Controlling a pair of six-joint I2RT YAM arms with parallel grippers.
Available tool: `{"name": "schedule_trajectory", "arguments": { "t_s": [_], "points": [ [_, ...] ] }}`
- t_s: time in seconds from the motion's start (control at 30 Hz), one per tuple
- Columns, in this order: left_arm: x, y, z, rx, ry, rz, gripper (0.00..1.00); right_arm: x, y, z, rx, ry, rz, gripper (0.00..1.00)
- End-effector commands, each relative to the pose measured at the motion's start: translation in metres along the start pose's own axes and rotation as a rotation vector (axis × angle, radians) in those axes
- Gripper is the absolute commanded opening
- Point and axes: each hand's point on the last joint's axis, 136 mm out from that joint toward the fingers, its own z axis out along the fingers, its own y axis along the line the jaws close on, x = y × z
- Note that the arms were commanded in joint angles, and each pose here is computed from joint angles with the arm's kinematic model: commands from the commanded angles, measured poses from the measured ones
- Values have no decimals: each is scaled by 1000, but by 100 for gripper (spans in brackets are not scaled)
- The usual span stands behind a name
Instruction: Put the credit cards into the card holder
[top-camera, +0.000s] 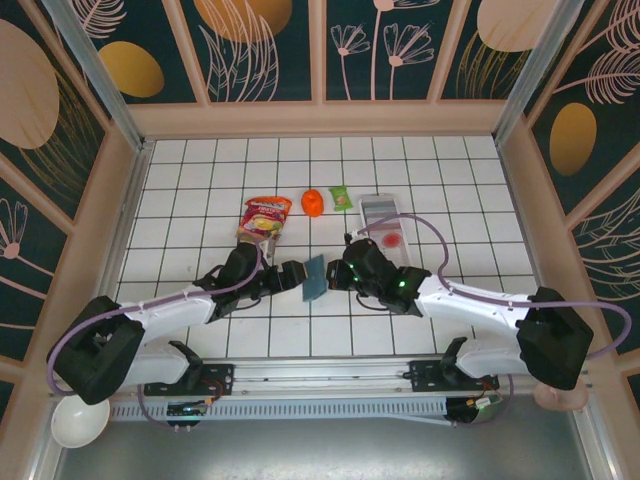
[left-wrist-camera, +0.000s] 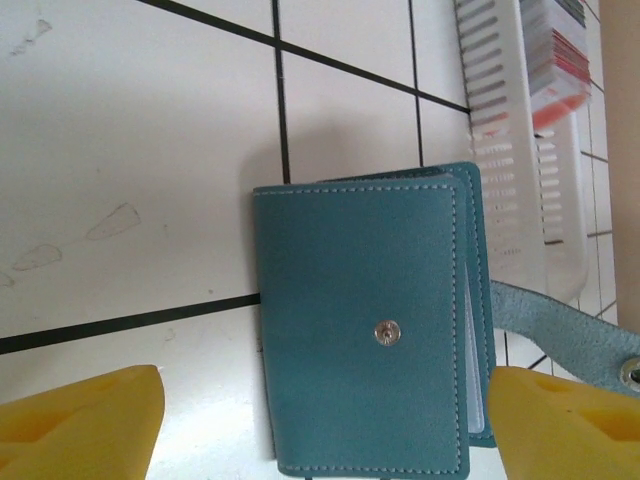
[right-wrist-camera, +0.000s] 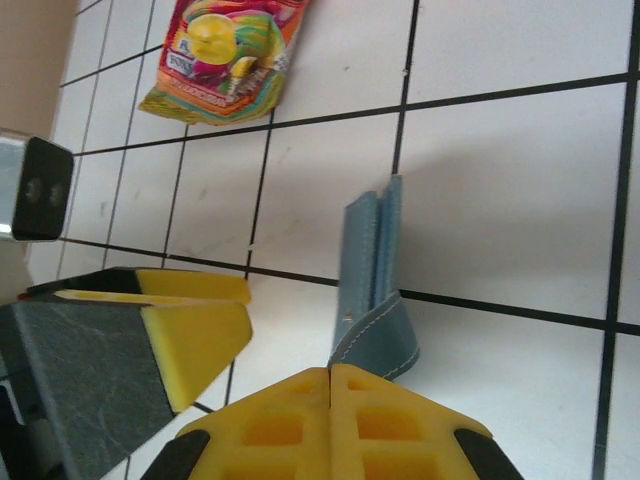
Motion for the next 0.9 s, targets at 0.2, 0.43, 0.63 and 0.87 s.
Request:
{"name": "schedule_trajectory", "arguments": {
  "t_s": [0.2,0.43,0.63,0.87],
  "points": [
    [1,-27,0,86,24,43,94,-7,22,-3,-109,-17,27,0],
    [2,-21,5,51,33,51,96,-7,24,-4,-110,-17,28,0],
    [3,-18,9,28,48,59,92,-6,23,-5,-107,-14,28,0],
    [1,-19,12,3,53,77,95,-7,26,-8,-117,-19,23,0]
  ]
}}
